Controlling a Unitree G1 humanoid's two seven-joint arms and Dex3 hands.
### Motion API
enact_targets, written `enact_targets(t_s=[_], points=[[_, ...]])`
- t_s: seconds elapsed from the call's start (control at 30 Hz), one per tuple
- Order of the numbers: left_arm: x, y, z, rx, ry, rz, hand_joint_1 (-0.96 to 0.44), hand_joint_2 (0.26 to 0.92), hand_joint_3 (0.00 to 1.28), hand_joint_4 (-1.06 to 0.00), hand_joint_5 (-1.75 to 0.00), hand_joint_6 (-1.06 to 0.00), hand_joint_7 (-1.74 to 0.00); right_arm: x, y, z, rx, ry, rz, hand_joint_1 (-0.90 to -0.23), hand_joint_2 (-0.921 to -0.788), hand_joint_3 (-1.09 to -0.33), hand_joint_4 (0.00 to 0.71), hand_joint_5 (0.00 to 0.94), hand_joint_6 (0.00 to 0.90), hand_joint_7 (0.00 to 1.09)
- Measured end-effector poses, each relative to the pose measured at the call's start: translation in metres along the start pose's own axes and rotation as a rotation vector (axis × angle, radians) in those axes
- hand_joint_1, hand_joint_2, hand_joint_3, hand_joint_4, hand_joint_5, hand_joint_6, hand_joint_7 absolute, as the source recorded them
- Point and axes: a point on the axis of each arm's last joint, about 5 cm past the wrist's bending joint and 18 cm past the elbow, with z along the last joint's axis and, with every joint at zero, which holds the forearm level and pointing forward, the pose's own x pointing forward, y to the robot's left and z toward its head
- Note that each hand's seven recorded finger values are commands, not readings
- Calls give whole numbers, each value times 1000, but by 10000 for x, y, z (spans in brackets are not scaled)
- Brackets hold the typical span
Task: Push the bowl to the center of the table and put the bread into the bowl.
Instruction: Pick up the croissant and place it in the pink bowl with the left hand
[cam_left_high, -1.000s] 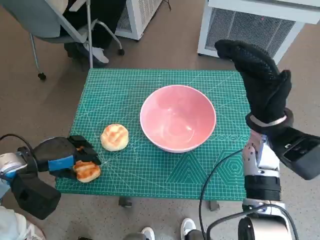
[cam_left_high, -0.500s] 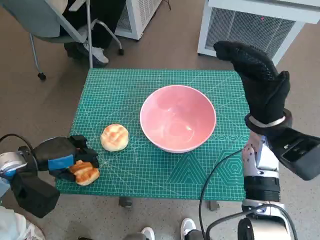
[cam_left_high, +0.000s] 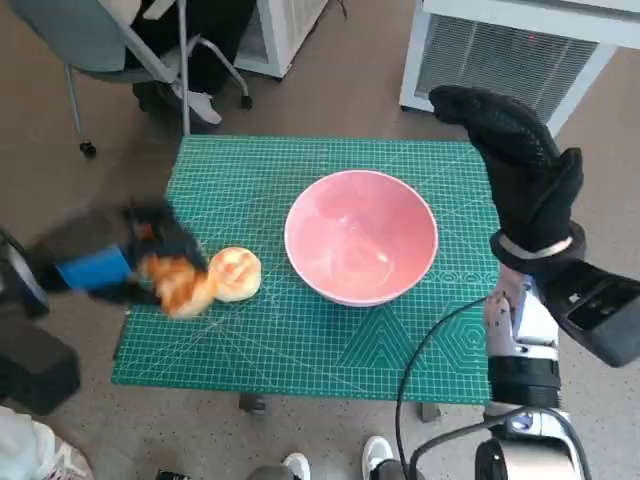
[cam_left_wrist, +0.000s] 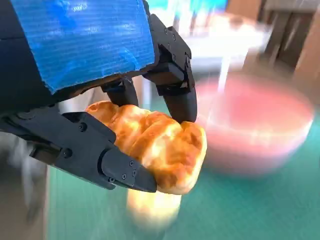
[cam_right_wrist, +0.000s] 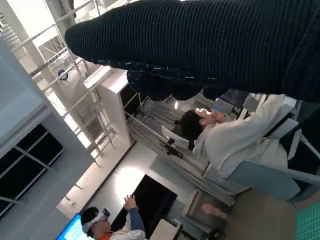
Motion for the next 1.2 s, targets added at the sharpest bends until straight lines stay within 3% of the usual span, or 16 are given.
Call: enact_targets(t_s=[0.3,0.6,0.83,1.2], points=[[488,208,123,54,-163,162,-2,921,103,-586,-1167,-649,-1247,2,-7,8,-5,-3,-7,-590,-921,-835,243,6,-1,760],[1095,213,215,23,-248,121,-1,920,92,-607,-1145,-654,-1243,10,0,6,-2,-5,-6,-601,-921,-824,242,6,-1,756],[1471,50,261,-11,-237,32,0,920,101,-596,-1113,-654,-1282,10,0,6,0,-5,-5,-609,-921,-813,242,8,-1,752],[1776,-307,220,-66,-129,-89,-1,920,104,-588,-1136,-652,-1272,10,3,8,-4,-8,2,-597,-921,-819,240,9,-1,741]])
